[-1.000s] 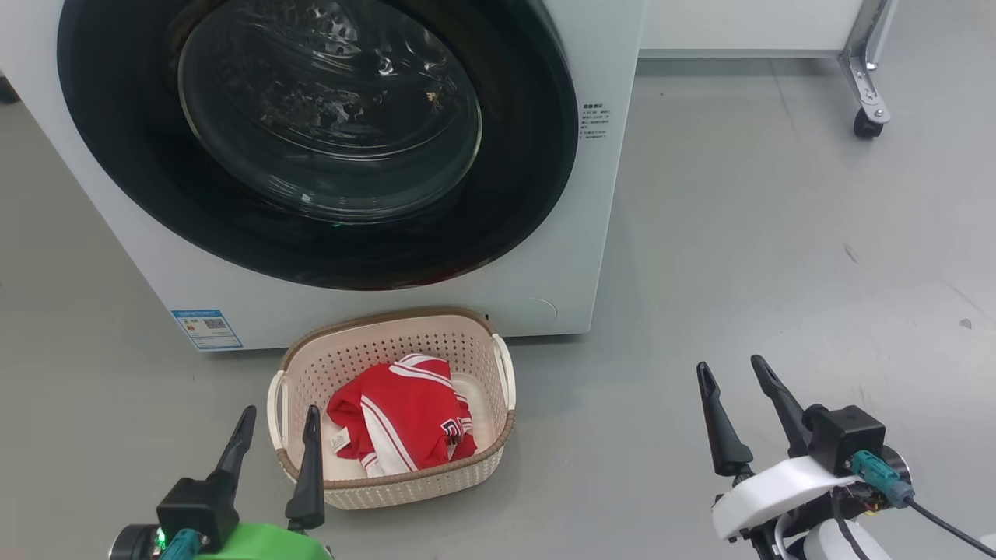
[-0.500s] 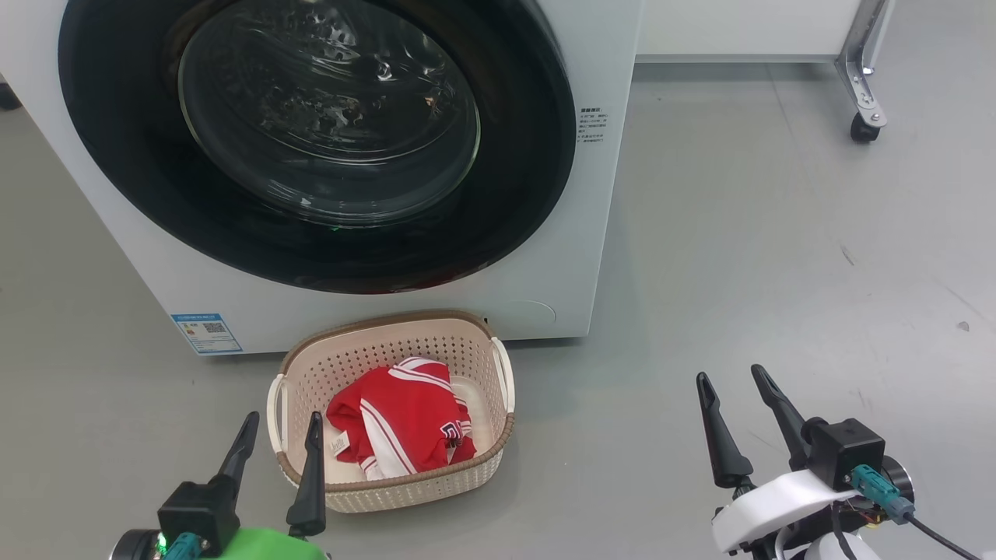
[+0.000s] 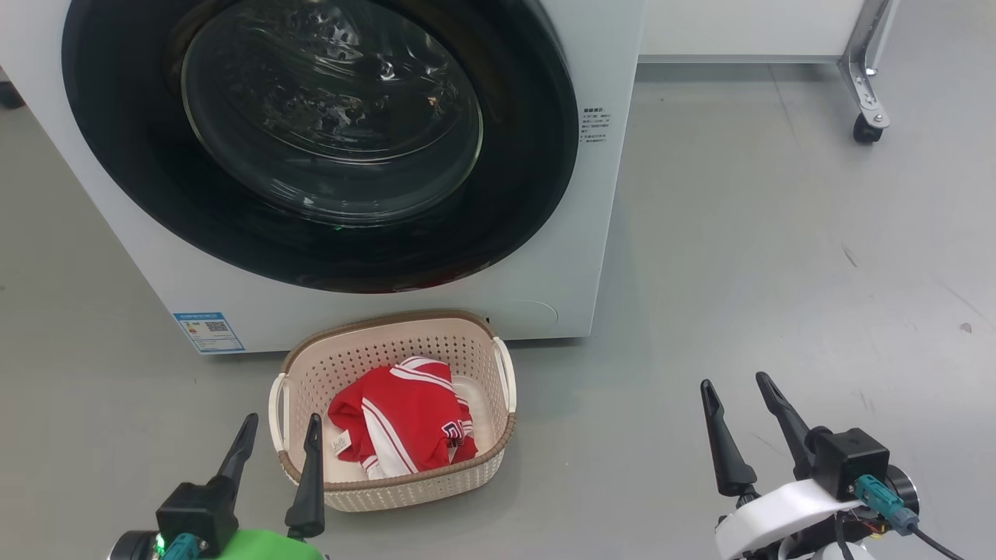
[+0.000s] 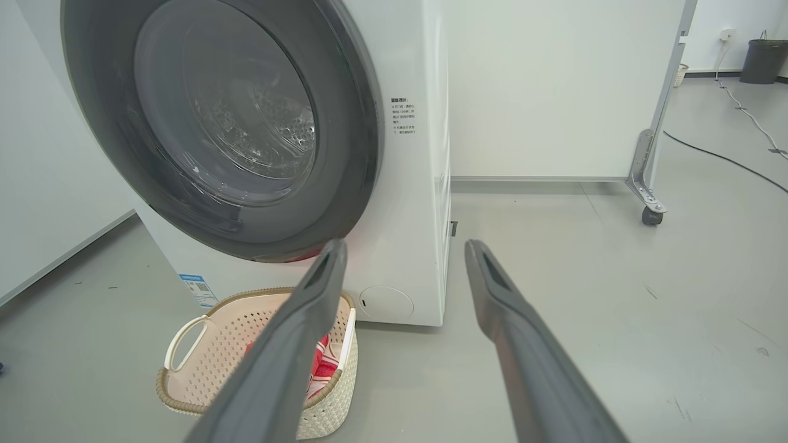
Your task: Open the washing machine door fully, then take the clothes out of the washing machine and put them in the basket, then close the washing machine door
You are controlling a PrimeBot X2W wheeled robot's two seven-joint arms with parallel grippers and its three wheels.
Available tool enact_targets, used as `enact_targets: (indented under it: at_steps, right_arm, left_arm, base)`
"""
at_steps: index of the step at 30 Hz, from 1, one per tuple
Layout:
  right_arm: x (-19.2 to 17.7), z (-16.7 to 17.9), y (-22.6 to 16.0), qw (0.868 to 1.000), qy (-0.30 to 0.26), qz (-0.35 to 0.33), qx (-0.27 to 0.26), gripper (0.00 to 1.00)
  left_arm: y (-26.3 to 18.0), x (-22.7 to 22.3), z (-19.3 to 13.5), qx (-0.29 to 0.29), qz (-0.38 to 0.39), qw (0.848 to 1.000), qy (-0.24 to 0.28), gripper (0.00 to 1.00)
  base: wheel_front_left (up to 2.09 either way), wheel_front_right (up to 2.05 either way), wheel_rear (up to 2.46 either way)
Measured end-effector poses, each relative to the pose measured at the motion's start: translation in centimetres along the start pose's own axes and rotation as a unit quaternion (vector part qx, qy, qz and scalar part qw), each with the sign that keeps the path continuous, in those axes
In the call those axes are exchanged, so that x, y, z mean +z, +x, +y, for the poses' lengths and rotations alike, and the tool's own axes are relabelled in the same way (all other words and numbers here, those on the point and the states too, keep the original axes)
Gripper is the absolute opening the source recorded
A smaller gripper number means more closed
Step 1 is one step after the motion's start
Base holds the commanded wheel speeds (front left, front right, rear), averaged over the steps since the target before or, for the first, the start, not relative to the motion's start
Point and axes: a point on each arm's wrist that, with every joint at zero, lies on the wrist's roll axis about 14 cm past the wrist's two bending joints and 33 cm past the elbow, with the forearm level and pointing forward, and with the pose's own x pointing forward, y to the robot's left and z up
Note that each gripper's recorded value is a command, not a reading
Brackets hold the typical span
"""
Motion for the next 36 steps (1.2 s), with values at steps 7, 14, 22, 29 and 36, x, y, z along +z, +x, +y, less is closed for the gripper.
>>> enact_targets:
  at_steps: [7, 14, 22, 29, 36]
  right_arm:
    - [-0.1, 0.1, -0.1, 1.000, 0.000, 0.001, 0.001, 1.00]
    - [-2.4, -0.1, -1.0, 0.999, 0.007, 0.036, -0.008, 0.00]
    - [-3.3, -0.4, -1.7, 0.998, 0.033, 0.050, -0.020, 0.00]
    - [-3.1, -1.1, -1.6, 0.994, 0.090, 0.051, -0.038, 0.00]
    - [-3.0, -2.0, -1.5, 0.987, 0.137, 0.053, -0.059, 0.00]
  left_arm:
    - [-0.1, 0.1, 0.0, 0.001, 0.000, 1.000, -0.001, 1.00]
    - [-0.6, -2.1, 0.1, 0.007, 0.032, 0.999, -0.005, 0.00]
    - [-1.1, -3.0, 0.1, 0.013, 0.047, 0.998, -0.032, 0.00]
    - [-1.0, -2.9, 0.4, 0.019, 0.049, 0.995, -0.089, 0.00]
    - [-0.9, -2.9, 0.9, 0.028, 0.052, 0.989, -0.132, 0.00]
  base:
    - [0.00, 0.00, 0.00]
    - [0.00, 0.00, 0.00]
    - [0.00, 0.00, 0.00]
    - [0.00, 0.00, 0.00]
    - [0.00, 0.00, 0.00]
